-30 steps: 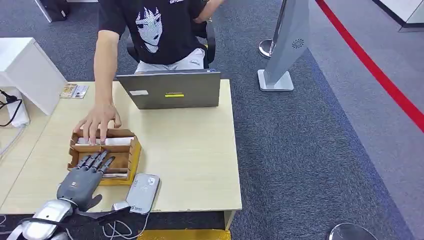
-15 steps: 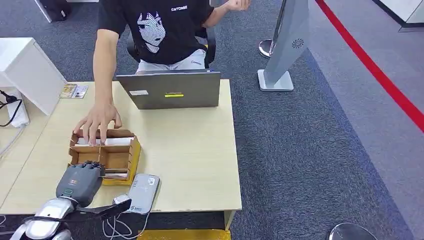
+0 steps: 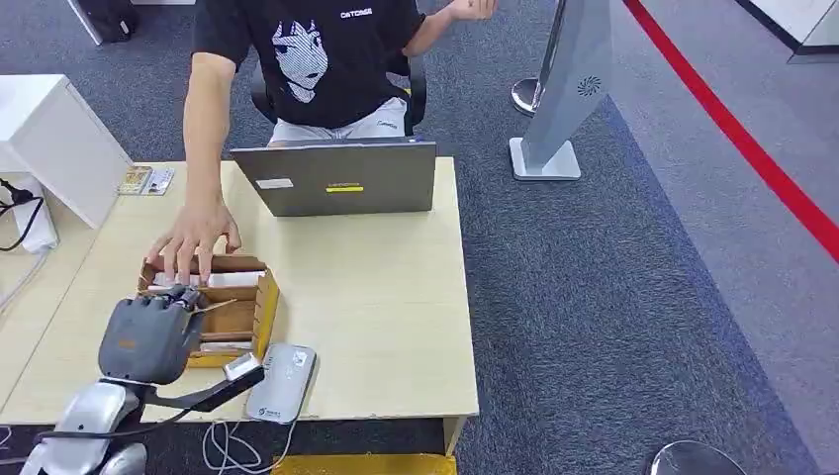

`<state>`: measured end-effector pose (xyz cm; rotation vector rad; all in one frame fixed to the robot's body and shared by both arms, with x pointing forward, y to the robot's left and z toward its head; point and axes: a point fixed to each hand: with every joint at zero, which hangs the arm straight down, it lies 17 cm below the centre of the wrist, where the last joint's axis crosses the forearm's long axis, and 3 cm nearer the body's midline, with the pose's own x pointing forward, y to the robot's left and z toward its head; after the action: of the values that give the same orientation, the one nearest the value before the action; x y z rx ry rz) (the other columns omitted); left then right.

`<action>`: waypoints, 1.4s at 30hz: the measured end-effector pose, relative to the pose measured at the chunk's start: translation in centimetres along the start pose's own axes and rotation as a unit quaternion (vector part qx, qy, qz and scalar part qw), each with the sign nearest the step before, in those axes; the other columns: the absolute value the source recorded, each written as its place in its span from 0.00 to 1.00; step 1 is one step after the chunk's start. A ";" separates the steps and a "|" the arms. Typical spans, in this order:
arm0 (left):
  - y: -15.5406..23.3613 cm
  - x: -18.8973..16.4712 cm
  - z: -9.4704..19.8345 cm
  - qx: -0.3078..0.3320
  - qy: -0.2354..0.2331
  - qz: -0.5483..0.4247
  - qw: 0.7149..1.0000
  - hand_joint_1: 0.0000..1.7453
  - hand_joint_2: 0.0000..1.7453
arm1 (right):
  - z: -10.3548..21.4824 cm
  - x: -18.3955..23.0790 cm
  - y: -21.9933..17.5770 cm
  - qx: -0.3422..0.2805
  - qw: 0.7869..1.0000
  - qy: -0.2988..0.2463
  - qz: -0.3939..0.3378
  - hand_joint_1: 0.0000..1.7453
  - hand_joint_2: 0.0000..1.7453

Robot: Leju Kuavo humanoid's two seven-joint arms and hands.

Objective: Pass the card to the sensor for recognition and then transmit it.

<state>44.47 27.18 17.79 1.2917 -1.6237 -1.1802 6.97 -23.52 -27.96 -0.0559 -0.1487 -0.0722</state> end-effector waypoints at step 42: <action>12.3 -17.5 -0.1 0.175 0.129 0.012 0.976 0.00 1.00 | 0.0 0.5 0.3 0.005 0.999 -0.007 0.035 0.00 1.00</action>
<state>44.81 45.14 29.46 1.5674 -1.6929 -0.6926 7.43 -23.29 -27.88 -0.0516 -0.1603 -0.0014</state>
